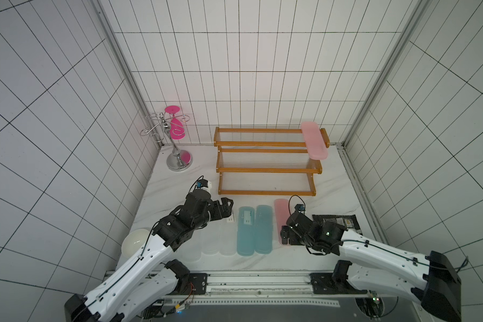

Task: Place the pencil cases on the shelf according to color
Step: Adjust the pencil case at the center of the board.

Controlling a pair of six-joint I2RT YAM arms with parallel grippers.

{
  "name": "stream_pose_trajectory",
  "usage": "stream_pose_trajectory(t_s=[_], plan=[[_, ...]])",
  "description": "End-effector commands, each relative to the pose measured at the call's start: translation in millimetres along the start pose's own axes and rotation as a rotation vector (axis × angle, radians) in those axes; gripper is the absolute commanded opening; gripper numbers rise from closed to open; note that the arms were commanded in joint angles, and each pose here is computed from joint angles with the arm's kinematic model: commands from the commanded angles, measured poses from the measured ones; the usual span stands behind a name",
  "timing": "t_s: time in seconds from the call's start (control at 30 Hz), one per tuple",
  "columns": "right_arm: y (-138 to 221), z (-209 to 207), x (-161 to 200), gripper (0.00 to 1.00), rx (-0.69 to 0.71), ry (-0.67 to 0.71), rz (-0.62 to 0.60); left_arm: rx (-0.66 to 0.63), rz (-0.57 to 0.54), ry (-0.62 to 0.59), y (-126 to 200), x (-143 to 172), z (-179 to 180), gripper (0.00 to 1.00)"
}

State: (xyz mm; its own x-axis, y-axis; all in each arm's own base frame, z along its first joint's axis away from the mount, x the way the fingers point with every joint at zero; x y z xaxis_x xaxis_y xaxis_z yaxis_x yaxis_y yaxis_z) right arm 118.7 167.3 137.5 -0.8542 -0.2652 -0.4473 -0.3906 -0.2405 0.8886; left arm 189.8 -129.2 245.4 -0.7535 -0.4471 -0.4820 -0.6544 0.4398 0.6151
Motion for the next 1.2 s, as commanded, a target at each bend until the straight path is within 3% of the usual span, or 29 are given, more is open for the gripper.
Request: stream_pose_trajectory(t_s=[0.0, 0.63, 1.0, 1.17], plan=[[-10.1, -6.0, 8.8, 0.98, 0.056, 0.030, 0.069, 0.011, -0.010, 0.006, 1.5, -0.8, -1.3, 0.98], [-53.9, 17.8, -5.4, 0.97, 0.147, 0.106, 0.177, 0.015, -0.012, -0.002, 7.8, 1.7, 1.7, 0.98], [-24.5, -19.0, 5.0, 0.96, 0.118, -0.012, 0.076, 0.009, -0.008, -0.008, 6.8, 2.8, 3.2, 0.98], [2.2, -15.8, -4.7, 0.97, 0.006, -0.003, -0.025, 0.011, -0.012, -0.006, 5.9, 2.3, 2.9, 0.98]])
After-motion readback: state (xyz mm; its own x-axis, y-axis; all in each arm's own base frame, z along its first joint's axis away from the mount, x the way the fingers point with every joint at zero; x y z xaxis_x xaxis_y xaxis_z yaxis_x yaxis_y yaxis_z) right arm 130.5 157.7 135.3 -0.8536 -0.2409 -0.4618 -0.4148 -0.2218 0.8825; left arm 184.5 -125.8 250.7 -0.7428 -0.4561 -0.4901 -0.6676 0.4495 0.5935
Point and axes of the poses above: each gripper's point midway between its finger pads, its own y axis back along the fingers, its own z axis along the line the jaws close on, x = y × z, the point moved 7 cm from there along y, back along the fingers, and after that the axes turned 11 degrees about y, right-handed, at the moved point
